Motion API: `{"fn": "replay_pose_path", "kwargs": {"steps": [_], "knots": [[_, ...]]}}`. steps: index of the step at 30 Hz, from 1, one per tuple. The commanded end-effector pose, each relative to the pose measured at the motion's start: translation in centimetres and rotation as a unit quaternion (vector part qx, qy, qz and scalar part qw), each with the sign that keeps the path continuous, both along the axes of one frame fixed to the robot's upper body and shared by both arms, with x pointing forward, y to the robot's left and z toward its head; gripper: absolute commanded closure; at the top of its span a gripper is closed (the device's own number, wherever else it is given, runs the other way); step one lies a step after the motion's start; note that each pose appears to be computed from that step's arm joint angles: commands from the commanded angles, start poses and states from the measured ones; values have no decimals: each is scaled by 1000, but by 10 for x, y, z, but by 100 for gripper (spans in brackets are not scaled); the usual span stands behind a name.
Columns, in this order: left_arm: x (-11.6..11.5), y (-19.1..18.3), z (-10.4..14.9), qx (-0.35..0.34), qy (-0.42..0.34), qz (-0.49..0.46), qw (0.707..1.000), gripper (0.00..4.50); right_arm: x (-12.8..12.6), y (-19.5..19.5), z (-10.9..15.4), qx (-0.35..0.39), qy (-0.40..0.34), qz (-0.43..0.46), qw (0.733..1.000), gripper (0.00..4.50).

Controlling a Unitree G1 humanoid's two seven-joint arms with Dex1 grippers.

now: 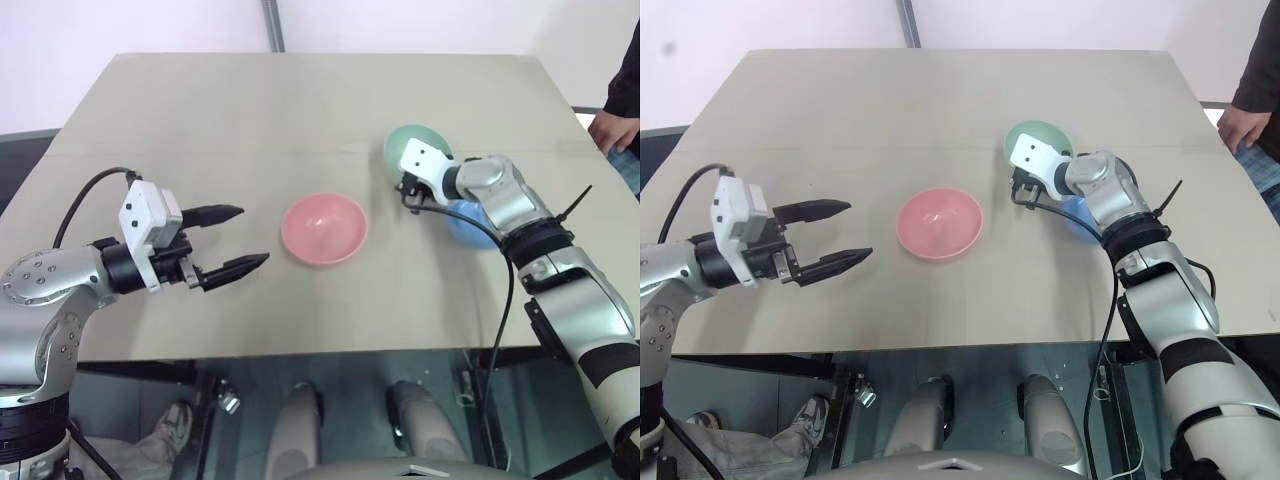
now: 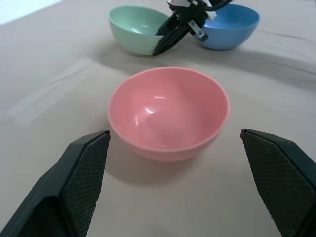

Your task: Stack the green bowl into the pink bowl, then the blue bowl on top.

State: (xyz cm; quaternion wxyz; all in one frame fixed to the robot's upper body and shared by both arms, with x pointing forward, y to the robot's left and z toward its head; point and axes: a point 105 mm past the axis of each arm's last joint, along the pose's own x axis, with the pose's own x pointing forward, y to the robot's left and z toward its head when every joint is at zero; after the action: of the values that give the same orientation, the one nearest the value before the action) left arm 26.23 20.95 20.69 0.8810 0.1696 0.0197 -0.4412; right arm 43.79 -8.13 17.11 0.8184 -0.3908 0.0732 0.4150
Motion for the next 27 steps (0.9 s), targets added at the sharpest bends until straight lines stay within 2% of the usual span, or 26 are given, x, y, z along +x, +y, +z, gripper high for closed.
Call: {"fn": "replay_pose_path", "kwargs": {"steps": [1, 5, 9, 11, 16, 17, 18, 23, 27], "knots": [[5, 5, 7, -3, -28, 18, 999, 0, -18, 23, 51, 39, -81, 90, 992, 444], [16, 21, 1, -6, -34, 56, 998, 0, -84, 53, 67, 90, -41, 241, 966, 444], [24, 36, -8, 0, -32, 82, 996, 0, -136, 70, 64, 93, 5, 302, 949, 444], [26, 36, -10, -2, -33, 83, 996, 0, -144, 78, 62, 106, 21, 301, 947, 444], [31, 29, -10, -7, -37, 73, 997, 0, -131, 95, 46, 125, 35, 259, 957, 444], [32, 27, -9, -8, -38, 71, 997, 0, -126, 97, 43, 126, 33, 246, 961, 358], [33, 26, -9, -9, -39, 69, 997, 0, -123, 99, 42, 131, 32, 238, 962, 337], [34, 27, -8, -9, -42, 68, 997, 0, -116, 97, 65, 190, -20, 204, 960, 121], [35, 24, -8, -12, -45, 65, 997, 0, -121, 63, 78, 220, -24, 167, 961, 121]]}}
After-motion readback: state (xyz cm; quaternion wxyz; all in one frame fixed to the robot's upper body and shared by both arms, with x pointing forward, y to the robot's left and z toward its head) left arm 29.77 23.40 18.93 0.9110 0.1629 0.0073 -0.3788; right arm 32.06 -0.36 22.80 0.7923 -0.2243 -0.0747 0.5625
